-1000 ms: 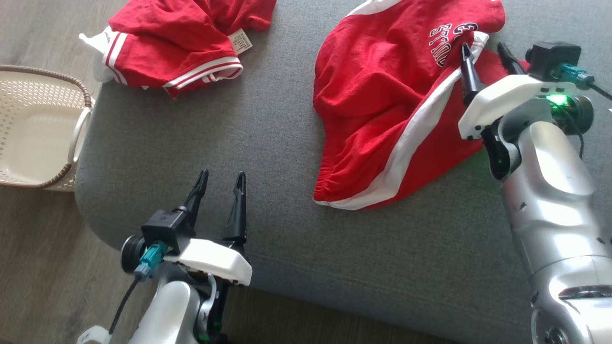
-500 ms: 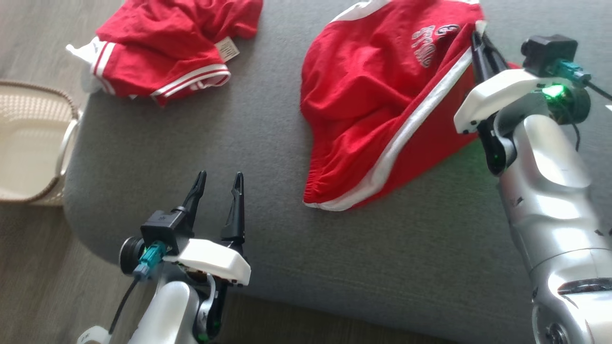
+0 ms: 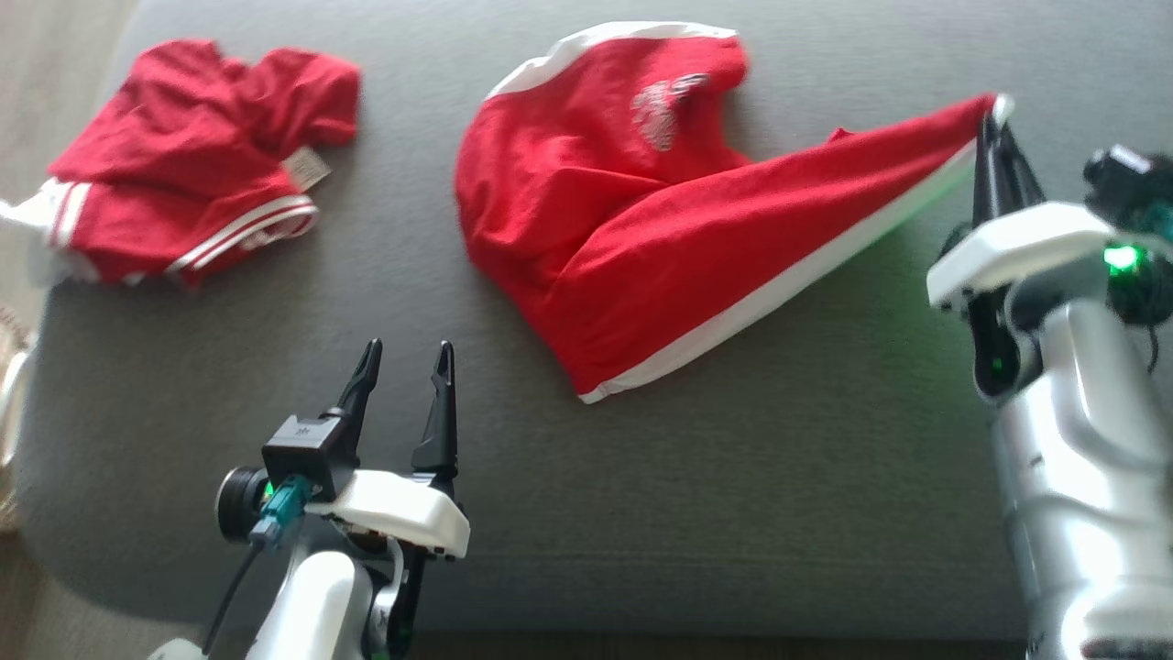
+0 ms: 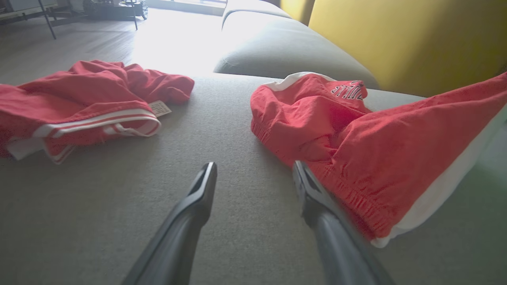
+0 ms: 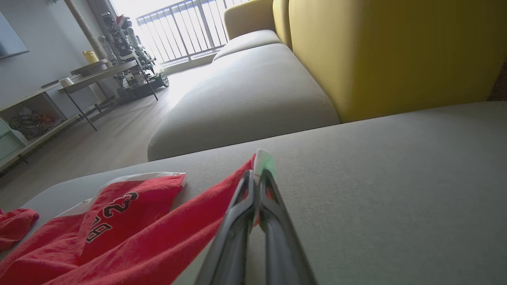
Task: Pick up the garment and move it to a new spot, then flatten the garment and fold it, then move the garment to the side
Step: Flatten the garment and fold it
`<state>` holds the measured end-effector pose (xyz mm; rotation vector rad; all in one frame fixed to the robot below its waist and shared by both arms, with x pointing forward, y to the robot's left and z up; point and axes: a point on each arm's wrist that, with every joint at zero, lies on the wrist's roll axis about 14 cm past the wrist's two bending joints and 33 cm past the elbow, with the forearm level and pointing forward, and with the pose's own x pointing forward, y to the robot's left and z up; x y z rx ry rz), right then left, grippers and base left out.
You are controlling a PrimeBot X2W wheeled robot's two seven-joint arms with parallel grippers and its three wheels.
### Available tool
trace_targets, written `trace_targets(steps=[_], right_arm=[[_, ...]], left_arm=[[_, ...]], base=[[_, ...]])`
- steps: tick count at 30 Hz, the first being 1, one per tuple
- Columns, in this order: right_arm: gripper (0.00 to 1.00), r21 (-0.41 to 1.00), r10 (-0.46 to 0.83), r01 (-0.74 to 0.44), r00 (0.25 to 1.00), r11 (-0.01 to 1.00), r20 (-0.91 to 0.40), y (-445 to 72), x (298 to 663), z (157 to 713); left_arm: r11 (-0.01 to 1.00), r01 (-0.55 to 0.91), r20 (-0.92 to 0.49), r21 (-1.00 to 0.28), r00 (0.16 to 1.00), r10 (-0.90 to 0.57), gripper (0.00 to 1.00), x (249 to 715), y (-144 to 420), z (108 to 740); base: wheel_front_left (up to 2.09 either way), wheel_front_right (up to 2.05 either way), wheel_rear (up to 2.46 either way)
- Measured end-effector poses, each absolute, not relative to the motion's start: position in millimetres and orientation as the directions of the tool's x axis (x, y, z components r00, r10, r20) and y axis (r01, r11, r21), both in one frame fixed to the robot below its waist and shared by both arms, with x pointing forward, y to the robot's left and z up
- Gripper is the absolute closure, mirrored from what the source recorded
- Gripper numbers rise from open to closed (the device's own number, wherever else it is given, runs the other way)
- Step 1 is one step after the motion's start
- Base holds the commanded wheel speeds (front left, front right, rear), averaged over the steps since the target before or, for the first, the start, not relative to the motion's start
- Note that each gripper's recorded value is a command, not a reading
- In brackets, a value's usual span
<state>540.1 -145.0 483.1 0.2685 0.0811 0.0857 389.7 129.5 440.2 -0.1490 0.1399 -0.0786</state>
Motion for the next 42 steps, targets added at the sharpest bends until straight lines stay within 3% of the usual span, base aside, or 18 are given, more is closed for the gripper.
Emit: trace_targets(steps=[6,13,14,15,27,35,42], right_arm=[[1.0,0.315,0.019,0.031,0.988,0.949,-0.154,-185,499,461],[1.0,0.351,0.009,0.073,0.974,0.933,-0.226,-195,466,440],[0.11,0.352,0.013,0.073,0.972,0.933,-0.235,-194,462,438],[0.0,0.351,0.017,0.071,0.97,0.934,-0.241,-194,459,437],[0.0,0.353,0.047,-0.004,0.993,0.935,-0.112,-185,451,479],[0.0,0.38,0.034,-0.014,0.998,0.925,-0.047,-187,448,495],[0.0,0.383,0.018,0.002,0.999,0.924,-0.05,-192,446,490]], left_arm=[[0.976,0.143,-0.111,-0.162,0.98,-0.162,0.0,400,106,444],[0.97,0.177,-0.108,-0.169,0.975,-0.196,0.0,405,94,444],[0.969,0.18,-0.108,-0.169,0.974,-0.2,0.0,405,92,444],[0.969,0.183,-0.107,-0.169,0.973,-0.202,0.0,405,91,445],[0.943,0.267,-0.095,-0.2,0.952,-0.29,0.0,397,67,450],[0.887,0.384,-0.277,-0.256,0.85,-0.448,0.0,363,28,404],[0.878,0.403,-0.347,-0.26,0.809,-0.474,0.0,358,20,386]], base=[[0.0,0.0,0.0],[0.0,0.0,0.0],[0.0,0.0,0.0],[0.0,0.0,0.0],[0.0,0.0,0.0],[0.0,0.0,0.0],[0.0,0.0,0.0]])
